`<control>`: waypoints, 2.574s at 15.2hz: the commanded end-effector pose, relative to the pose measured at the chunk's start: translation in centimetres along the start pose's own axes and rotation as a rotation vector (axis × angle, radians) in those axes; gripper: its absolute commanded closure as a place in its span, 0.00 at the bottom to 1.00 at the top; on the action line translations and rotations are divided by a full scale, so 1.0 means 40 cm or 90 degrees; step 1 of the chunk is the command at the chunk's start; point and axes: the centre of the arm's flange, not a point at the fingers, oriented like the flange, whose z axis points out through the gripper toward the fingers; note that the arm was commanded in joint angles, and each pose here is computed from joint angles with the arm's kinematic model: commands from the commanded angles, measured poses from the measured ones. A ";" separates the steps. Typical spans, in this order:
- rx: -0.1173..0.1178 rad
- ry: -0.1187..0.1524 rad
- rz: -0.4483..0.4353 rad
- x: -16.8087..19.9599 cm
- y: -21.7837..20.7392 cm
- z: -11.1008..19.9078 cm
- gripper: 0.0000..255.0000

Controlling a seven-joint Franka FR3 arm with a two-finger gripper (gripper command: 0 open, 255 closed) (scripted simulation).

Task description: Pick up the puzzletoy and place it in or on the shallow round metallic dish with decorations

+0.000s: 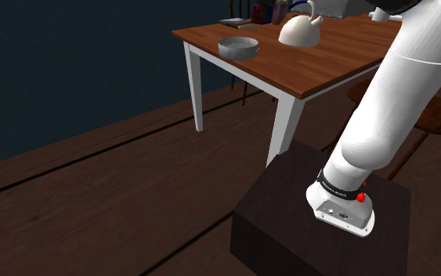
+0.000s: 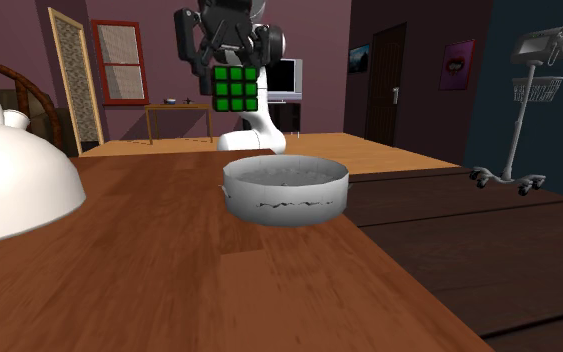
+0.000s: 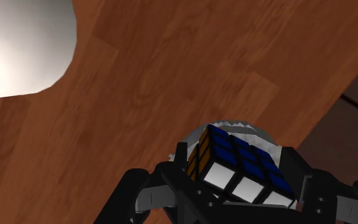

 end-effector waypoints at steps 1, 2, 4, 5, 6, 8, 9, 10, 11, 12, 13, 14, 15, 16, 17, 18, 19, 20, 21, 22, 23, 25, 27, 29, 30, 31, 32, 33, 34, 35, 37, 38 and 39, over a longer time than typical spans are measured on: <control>0.000 0.000 0.000 0.063 -0.013 -0.002 1.00; 0.000 0.000 0.000 0.095 -0.021 -0.003 1.00; 0.000 0.000 0.000 0.159 -0.037 -0.005 1.00; 0.000 0.000 0.000 0.218 -0.052 -0.007 1.00; 0.000 0.000 0.000 0.218 -0.052 0.006 1.00; 0.000 0.000 0.000 0.218 -0.052 0.033 1.00; 0.000 0.000 0.000 0.218 -0.052 0.046 1.00; 0.000 0.000 0.000 0.219 -0.052 0.059 1.00; 0.000 0.000 0.000 0.219 -0.052 0.072 1.00; 0.000 0.000 0.000 0.219 -0.052 0.085 1.00; 0.000 0.000 0.000 0.219 -0.052 0.099 1.00; 0.000 0.000 0.000 0.219 -0.052 0.112 1.00; 0.000 0.000 0.000 0.220 -0.052 0.125 1.00; 0.000 0.000 0.000 0.220 -0.052 0.138 1.00; 0.000 0.000 0.000 0.220 -0.052 0.151 1.00; 0.000 0.000 0.000 0.220 -0.052 0.165 1.00; 0.000 0.000 0.000 0.220 -0.052 0.177 1.00; 0.000 0.000 0.000 0.220 -0.052 0.177 1.00; 0.000 0.000 0.000 0.220 -0.052 0.177 1.00; 0.000 0.000 0.000 0.220 -0.052 0.177 1.00; 0.000 0.000 0.000 0.220 -0.052 0.177 1.00; 0.000 0.000 0.000 0.220 -0.052 0.177 1.00; 0.000 0.000 0.000 0.220 -0.052 0.177 1.00; 0.000 0.000 0.000 0.220 -0.052 0.177 0.00; 0.000 0.000 0.000 0.220 -0.052 0.177 0.00; 0.000 0.000 0.000 0.220 -0.052 0.177 0.00; 0.000 0.000 0.000 0.220 -0.052 0.177 0.00; 0.000 0.000 0.000 0.220 -0.052 0.177 0.00; 0.000 0.000 0.000 0.220 -0.052 0.144 0.00; 0.000 0.000 0.000 0.220 -0.052 0.111 0.00; 0.000 0.000 0.000 0.220 -0.052 0.052 0.00; 0.000 0.000 0.000 0.220 -0.052 0.052 0.00; 0.000 0.000 0.000 0.220 -0.052 0.052 0.00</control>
